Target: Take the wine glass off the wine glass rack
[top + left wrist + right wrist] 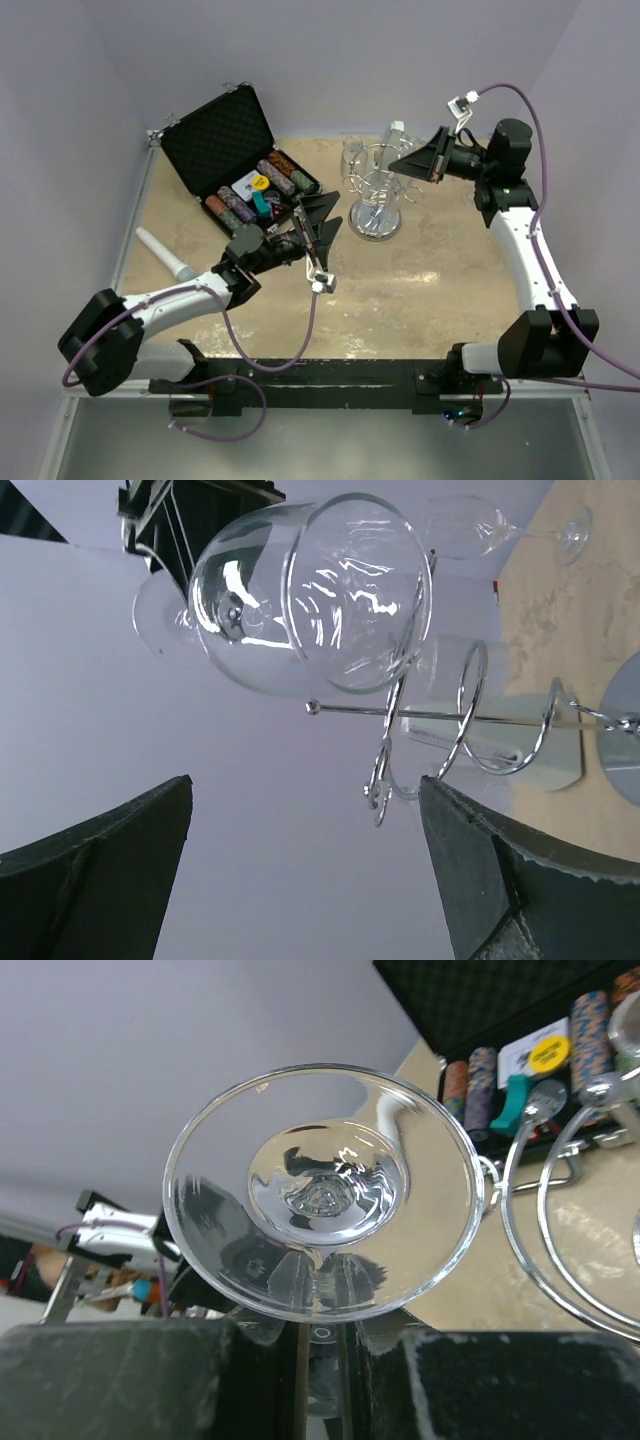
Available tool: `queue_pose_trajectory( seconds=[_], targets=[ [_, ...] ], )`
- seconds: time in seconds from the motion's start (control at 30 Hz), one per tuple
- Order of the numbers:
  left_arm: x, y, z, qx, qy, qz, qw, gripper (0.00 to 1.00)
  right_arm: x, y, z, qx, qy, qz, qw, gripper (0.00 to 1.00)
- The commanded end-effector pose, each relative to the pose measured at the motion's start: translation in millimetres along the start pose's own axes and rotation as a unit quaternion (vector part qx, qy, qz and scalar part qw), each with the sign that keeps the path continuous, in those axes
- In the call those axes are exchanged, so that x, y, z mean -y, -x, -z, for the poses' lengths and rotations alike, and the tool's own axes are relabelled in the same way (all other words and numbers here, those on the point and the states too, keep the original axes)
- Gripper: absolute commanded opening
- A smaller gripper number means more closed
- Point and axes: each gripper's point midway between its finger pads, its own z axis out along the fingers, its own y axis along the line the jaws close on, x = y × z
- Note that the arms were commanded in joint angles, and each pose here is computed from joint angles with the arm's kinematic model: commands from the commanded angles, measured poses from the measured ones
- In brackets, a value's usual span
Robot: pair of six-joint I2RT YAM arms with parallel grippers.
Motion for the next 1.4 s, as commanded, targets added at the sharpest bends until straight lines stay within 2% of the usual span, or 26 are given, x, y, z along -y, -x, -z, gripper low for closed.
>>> queue_pose_trajectory(
  seconds=[0.0, 0.27, 0.43, 0.67, 1.07, 1.37],
  targets=[
    [-44.3, 25.5, -3.5, 0.060, 0.102, -0.135, 0.984, 1.00, -29.0, -9.8, -4.6, -0.043, 0.042, 0.015, 0.998, 0.00],
    [-45.0, 48.7, -7.6, 0.123, 0.127, -0.183, 0.967, 1.00, -21.8, -25.9, -11.8, -0.070, 0.039, -0.004, 0.997, 0.00],
    [-24.7, 63.1, -8.4, 0.170, 0.076, -0.168, 0.968, 1.00, -28.7, -28.1, -17.6, -0.078, 0.048, 0.003, 0.996, 0.00],
    [-10.8, 65.9, -11.5, 0.186, 0.047, -0.166, 0.967, 1.00, -37.3, -39.6, -25.8, -0.096, 0.064, 0.013, 0.993, 0.00],
    [4.1, 80.4, -26.8, 0.251, 0.018, -0.198, 0.947, 1.00, -44.5, -63.3, -42.2, -0.134, 0.089, 0.004, 0.987, 0.00],
    [8.2, 82.8, -35.0, 0.270, 0.005, -0.205, 0.941, 1.00, -46.9, -69.1, -44.3, -0.142, 0.097, 0.001, 0.985, 0.00]
  ],
)
